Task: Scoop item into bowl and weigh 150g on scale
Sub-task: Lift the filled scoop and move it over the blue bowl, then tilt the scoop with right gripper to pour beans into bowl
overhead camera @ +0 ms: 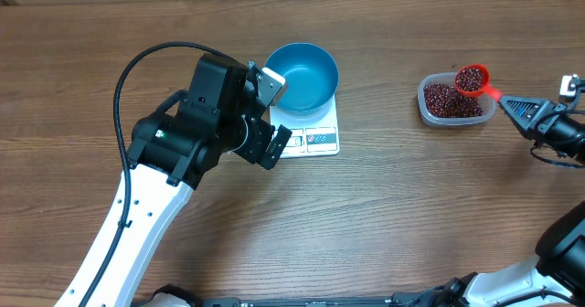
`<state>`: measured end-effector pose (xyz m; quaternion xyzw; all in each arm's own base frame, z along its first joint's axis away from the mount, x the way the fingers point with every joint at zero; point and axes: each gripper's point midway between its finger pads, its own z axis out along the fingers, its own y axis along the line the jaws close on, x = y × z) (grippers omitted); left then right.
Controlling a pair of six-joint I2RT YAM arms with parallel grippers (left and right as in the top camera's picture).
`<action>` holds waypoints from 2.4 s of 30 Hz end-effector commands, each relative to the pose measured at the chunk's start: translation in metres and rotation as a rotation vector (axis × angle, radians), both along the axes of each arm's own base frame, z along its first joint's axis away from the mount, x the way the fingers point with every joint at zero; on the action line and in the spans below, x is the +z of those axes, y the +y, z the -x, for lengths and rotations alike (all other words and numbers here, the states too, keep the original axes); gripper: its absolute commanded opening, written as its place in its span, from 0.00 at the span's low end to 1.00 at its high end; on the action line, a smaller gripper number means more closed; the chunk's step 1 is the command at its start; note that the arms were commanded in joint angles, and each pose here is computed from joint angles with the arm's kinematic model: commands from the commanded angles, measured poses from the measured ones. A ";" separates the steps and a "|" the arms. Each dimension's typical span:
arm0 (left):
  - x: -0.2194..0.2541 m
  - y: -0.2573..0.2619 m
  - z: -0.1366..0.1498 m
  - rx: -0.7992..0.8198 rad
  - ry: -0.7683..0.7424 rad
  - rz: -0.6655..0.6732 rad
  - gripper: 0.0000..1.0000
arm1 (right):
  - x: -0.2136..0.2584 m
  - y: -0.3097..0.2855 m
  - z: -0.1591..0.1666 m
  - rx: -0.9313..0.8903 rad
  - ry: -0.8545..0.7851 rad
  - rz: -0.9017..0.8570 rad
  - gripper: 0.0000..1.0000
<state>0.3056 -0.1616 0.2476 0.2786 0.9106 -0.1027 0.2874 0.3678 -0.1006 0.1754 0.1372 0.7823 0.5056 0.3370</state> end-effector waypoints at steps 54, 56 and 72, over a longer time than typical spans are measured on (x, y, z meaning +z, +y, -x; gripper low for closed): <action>0.001 -0.003 -0.001 0.000 0.006 0.016 1.00 | 0.044 0.296 -0.060 0.527 -0.154 0.176 0.04; 0.001 -0.003 -0.001 0.000 0.006 0.016 1.00 | 0.044 0.297 -0.059 0.536 -0.179 0.196 0.04; 0.001 -0.003 -0.001 -0.001 0.006 0.016 1.00 | 0.059 0.284 -0.057 0.443 -0.277 0.457 0.04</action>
